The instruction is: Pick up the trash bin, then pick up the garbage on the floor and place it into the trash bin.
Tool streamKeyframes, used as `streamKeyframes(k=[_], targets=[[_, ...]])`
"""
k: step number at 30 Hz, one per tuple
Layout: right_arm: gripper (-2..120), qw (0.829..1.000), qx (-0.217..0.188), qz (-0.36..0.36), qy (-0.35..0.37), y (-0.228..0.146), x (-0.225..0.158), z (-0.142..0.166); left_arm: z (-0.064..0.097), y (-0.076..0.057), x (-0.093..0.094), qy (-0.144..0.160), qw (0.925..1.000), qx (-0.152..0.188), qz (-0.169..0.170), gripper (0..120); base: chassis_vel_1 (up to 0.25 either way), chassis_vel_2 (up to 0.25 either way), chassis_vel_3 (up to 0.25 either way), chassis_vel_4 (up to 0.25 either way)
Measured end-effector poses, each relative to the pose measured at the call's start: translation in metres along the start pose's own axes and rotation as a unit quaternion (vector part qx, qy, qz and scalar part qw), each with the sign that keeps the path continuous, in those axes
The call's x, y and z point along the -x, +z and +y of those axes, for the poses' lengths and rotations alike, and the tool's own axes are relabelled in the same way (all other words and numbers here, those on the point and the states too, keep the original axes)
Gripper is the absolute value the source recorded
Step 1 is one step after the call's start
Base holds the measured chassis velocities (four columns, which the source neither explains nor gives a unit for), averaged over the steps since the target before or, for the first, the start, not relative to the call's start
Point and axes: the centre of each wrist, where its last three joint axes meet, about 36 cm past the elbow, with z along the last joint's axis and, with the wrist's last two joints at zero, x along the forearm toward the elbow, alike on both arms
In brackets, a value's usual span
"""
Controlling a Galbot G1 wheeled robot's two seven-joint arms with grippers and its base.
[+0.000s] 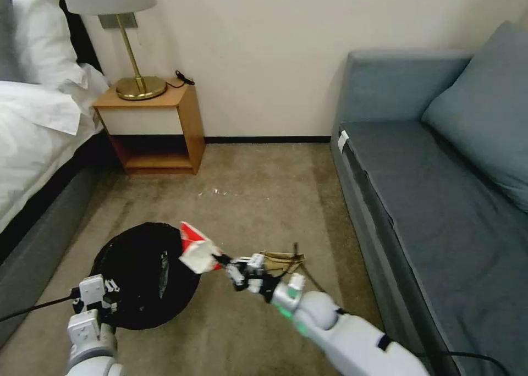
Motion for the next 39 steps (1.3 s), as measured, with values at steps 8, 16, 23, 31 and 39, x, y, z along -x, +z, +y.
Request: streamKeyframes(k=[8, 16, 23, 31, 39], targets=[[0, 0.999, -0.028, 0.016, -0.020, 0.011, 0.026, 0.013, -0.004, -0.002, -0.006, 0.002, 1.0000, 0.004, -0.008, 4, 0.000, 0.000, 0.000, 0.000], [7, 0.995, -0.081, 0.059, -0.017, 0.014, 0.037, 0.018, -0.005, -0.003, -0.007, 0.001, 0.9999, 0.002, -0.010, 4, 0.000, 0.000, 0.000, 0.000], [30, 0.992, -0.092, 0.083, 0.004, 0.007, 0.036, 0.026, -0.006, -0.003, -0.007, 0.002, 0.9999, 0.001, -0.011, 4, 0.000, 0.000, 0.000, 0.000], [57, 0.992, -0.096, 0.072, 0.029, -0.009, 0.028, 0.011, -0.007, -0.003, -0.006, 0.012, 0.9998, -0.012, -0.009, 4, 0.000, 0.000, 0.000, 0.000], [88, 0.990, -0.106, 0.049, 0.084, -0.041, 0.015, -0.032, -0.005, 0.001, -0.004, 0.016, 0.9996, -0.021, 0.001, 4, 0.000, 0.000, 0.000, 0.000]])
